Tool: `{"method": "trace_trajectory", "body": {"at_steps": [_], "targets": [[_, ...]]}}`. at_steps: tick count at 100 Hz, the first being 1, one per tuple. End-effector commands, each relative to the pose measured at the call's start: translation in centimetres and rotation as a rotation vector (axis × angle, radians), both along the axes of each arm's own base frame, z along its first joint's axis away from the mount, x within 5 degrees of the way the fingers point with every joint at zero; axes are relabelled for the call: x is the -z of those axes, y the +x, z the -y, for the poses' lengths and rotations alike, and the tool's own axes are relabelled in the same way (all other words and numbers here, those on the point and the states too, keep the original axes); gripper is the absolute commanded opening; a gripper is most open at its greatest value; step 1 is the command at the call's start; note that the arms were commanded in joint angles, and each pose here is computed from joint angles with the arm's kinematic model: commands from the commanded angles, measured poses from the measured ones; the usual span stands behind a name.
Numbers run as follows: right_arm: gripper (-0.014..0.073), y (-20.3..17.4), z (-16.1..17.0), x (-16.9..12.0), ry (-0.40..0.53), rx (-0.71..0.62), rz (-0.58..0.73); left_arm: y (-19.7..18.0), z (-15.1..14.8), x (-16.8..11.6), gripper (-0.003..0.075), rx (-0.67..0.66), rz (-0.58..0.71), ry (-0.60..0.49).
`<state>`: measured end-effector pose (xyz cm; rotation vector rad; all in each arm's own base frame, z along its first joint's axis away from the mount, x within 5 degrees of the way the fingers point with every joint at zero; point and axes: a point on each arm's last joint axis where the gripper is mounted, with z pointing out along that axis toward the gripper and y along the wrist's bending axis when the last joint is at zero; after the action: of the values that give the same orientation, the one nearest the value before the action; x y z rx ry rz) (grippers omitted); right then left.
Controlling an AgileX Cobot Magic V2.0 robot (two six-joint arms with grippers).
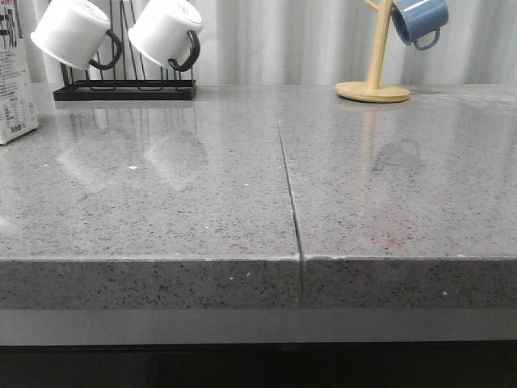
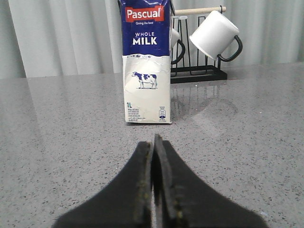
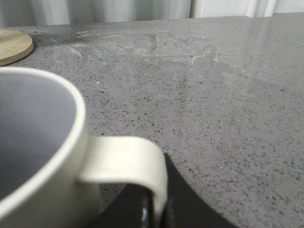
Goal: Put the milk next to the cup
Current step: 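Move the right gripper to the white HOME mug handle and grasp it, then carry the HOME mug with the right gripper toward the table center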
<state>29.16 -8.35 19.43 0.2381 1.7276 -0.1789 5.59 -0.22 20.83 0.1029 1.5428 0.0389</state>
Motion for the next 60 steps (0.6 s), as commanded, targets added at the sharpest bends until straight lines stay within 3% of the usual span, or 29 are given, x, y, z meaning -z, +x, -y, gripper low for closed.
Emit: {"method": "trace_trajectory", "body": {"at_steps": [1,37,60], "targets": [[-0.0065,0.3,-1.0,-3.6,-0.039,-0.040,0.200,-0.1,0.0,0.6,-0.0020,0.000,0.068,-0.015],[-0.0064,2.9,-10.2,-6.4,0.030,-0.338,0.275,-0.1,0.0,0.6,-0.0020,0.000,0.068,-0.015],[-0.0064,4.4,-16.7,-6.3,0.037,-0.541,0.281,-0.1,0.0,0.6,-0.0020,0.000,0.068,-0.015]]}}
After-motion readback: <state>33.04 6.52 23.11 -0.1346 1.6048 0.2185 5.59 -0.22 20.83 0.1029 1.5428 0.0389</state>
